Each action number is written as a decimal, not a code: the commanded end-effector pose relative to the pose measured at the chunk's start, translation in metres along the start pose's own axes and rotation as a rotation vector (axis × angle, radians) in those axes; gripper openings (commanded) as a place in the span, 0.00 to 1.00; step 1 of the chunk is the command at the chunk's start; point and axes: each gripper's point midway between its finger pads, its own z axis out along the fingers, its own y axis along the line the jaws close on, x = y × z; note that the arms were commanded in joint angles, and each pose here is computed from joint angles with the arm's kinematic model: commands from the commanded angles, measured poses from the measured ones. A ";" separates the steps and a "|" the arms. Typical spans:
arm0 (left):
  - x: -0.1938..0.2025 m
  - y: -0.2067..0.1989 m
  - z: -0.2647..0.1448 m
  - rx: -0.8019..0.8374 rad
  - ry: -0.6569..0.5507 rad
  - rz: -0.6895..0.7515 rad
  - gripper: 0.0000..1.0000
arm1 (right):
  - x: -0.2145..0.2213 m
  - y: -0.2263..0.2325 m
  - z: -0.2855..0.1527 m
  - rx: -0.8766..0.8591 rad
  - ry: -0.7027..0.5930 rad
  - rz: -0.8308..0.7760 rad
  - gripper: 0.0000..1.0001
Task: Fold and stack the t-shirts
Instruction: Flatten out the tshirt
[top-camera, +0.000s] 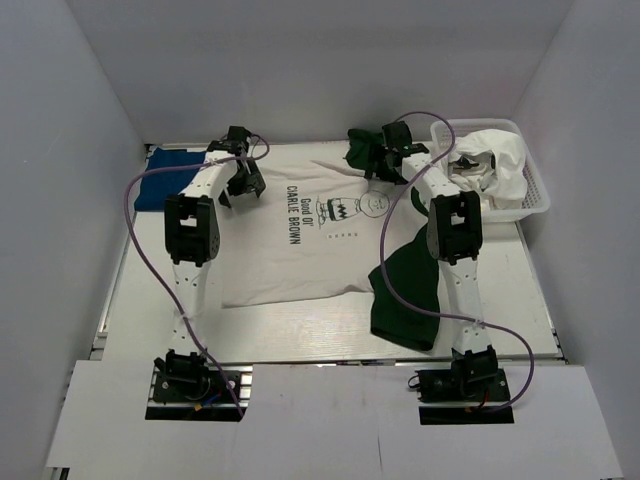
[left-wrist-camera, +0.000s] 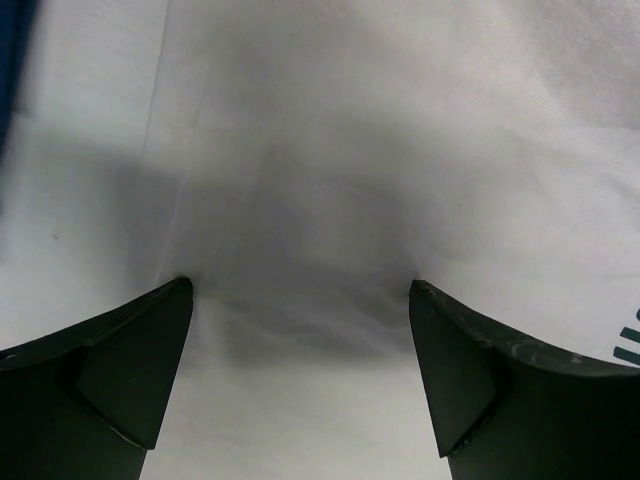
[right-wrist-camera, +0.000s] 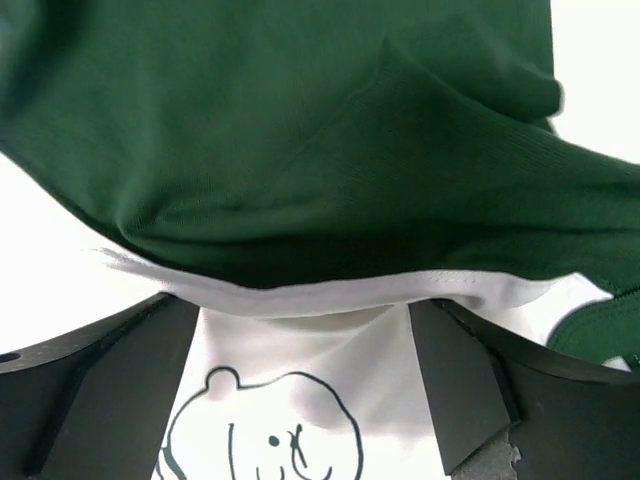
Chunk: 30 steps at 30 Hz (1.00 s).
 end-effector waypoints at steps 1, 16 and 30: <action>-0.010 0.022 0.013 -0.011 0.014 -0.041 0.99 | -0.016 0.019 0.023 -0.130 -0.066 -0.017 0.90; -0.081 -0.030 -0.027 0.298 -0.168 0.036 0.99 | -0.077 0.026 -0.031 -0.164 -0.228 -0.075 0.90; 0.049 0.066 -0.155 0.095 -0.001 -0.209 0.99 | 0.048 0.034 -0.192 -0.276 -0.036 -0.057 0.90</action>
